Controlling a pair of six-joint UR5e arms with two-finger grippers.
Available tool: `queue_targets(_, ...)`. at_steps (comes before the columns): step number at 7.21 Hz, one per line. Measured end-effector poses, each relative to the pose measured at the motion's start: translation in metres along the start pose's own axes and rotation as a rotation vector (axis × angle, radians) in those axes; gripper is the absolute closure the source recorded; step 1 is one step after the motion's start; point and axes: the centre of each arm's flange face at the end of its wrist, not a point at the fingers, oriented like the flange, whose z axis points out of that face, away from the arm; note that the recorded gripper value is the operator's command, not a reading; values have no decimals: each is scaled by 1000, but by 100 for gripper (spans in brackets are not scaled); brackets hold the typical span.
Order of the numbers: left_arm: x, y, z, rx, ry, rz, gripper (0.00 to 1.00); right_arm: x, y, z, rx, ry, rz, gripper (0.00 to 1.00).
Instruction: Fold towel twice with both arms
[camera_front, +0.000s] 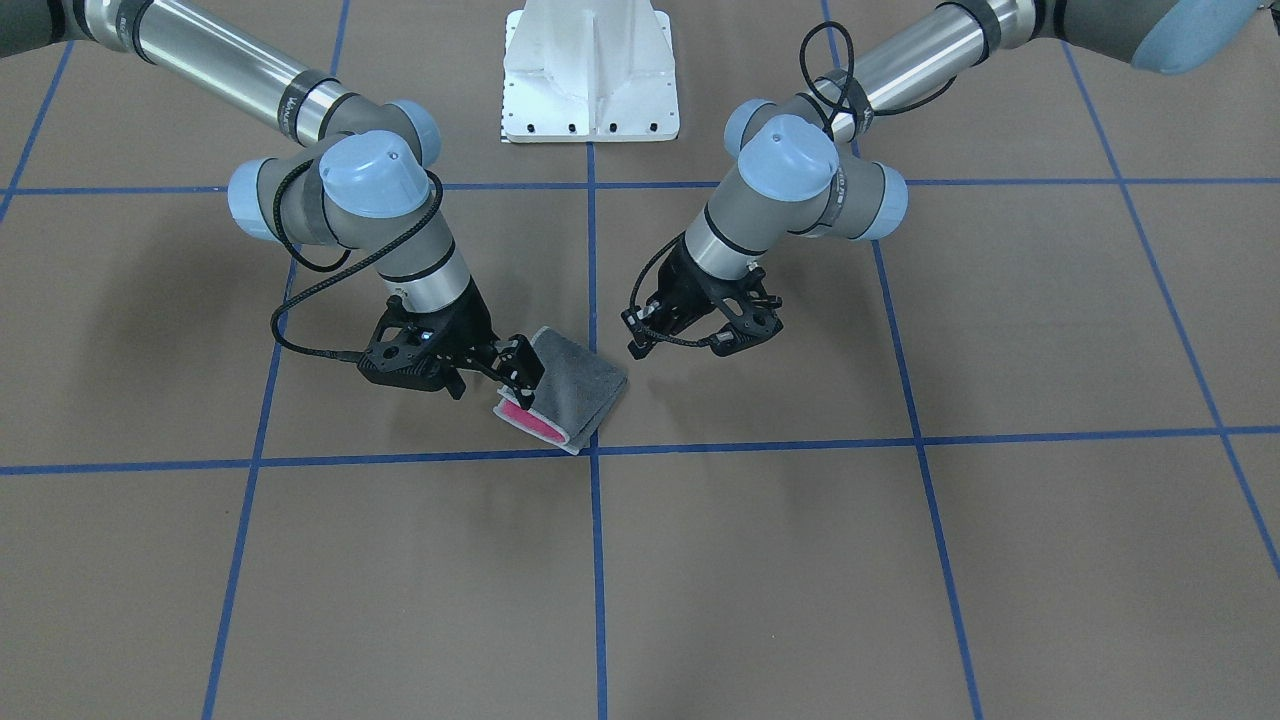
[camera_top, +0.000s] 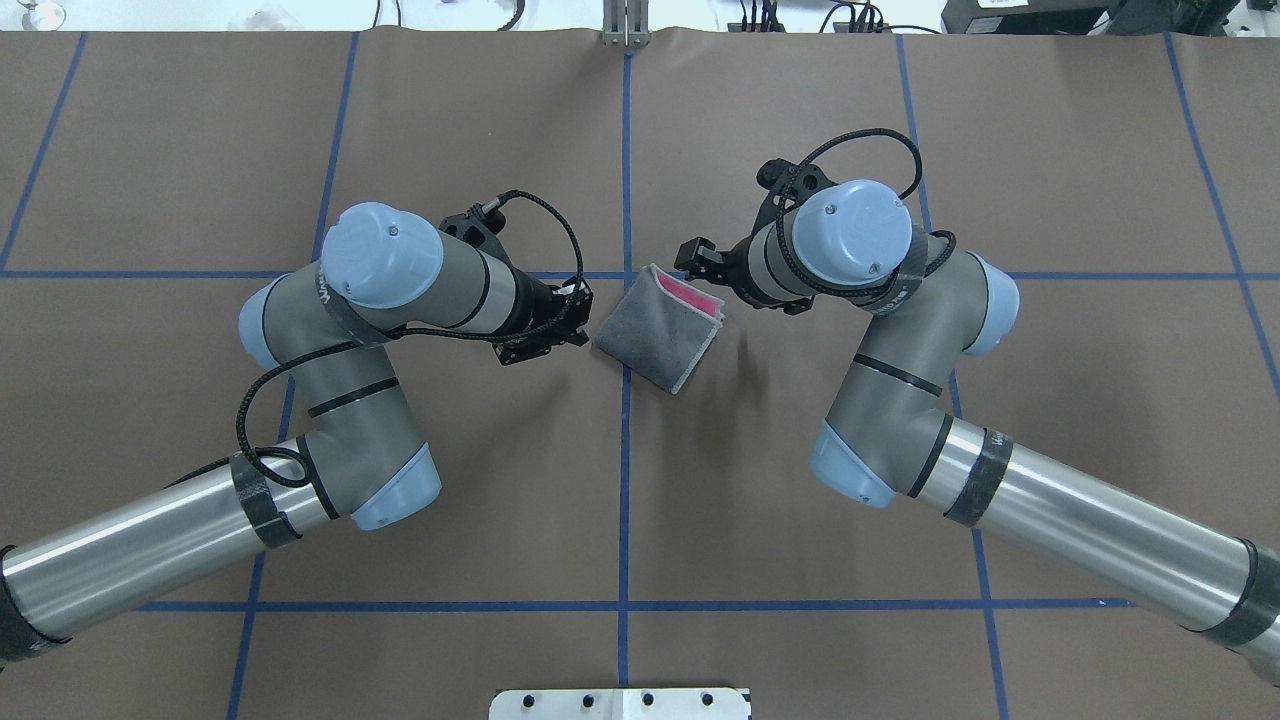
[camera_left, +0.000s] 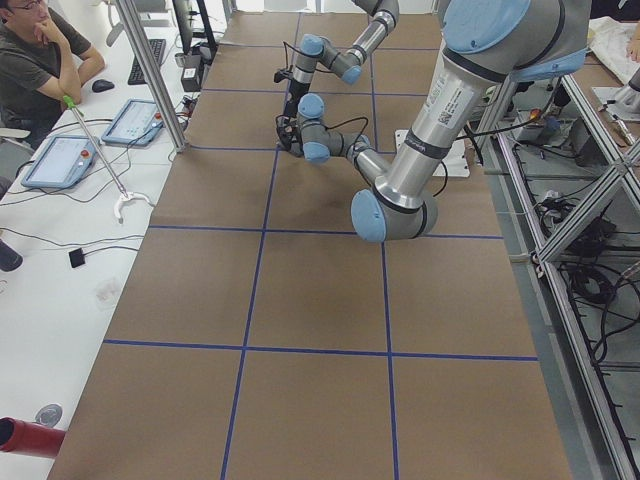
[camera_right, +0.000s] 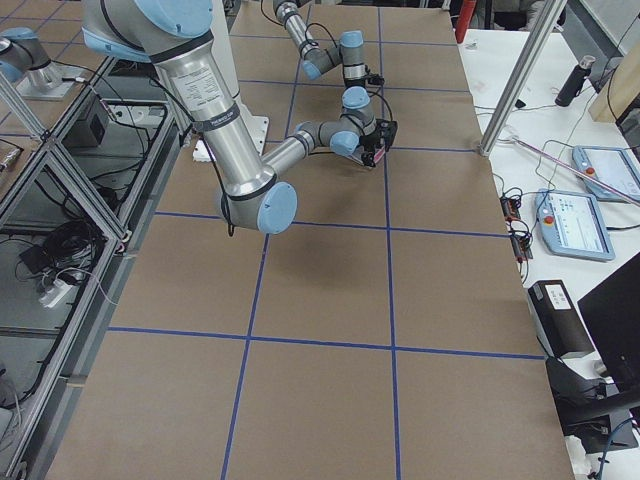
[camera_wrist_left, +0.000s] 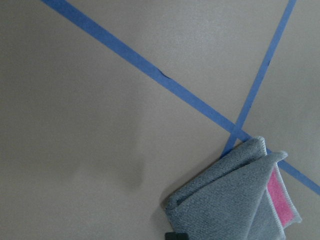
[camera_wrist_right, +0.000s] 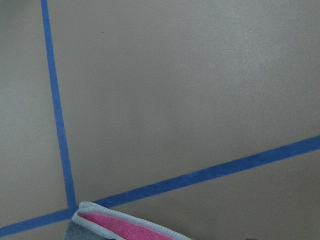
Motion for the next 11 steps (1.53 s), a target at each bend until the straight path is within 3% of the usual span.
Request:
queue_targets(1,0,-1,0,1,0,0,100,0,9,4,-11,2,40,28)
queue_targets(2,0,-1,-1,2,1,0,100,-1,15,6,-18,3,63,35)
queue_targets(4,1,-2,-1,3,2,-1,100,-1,24,10,-28,9,71,38)
queue_targets(8,2,-2,-2,3,5,-3,100,4,28,14,-30,19,67,59)
queue_targets(10,2,-2,-2,4,4,-3,100,6,28,15,-30,22,68,80)
queue_targets(11,1,-2,-2,5,4,-4,100,6,28,15,-29,22,69,83)
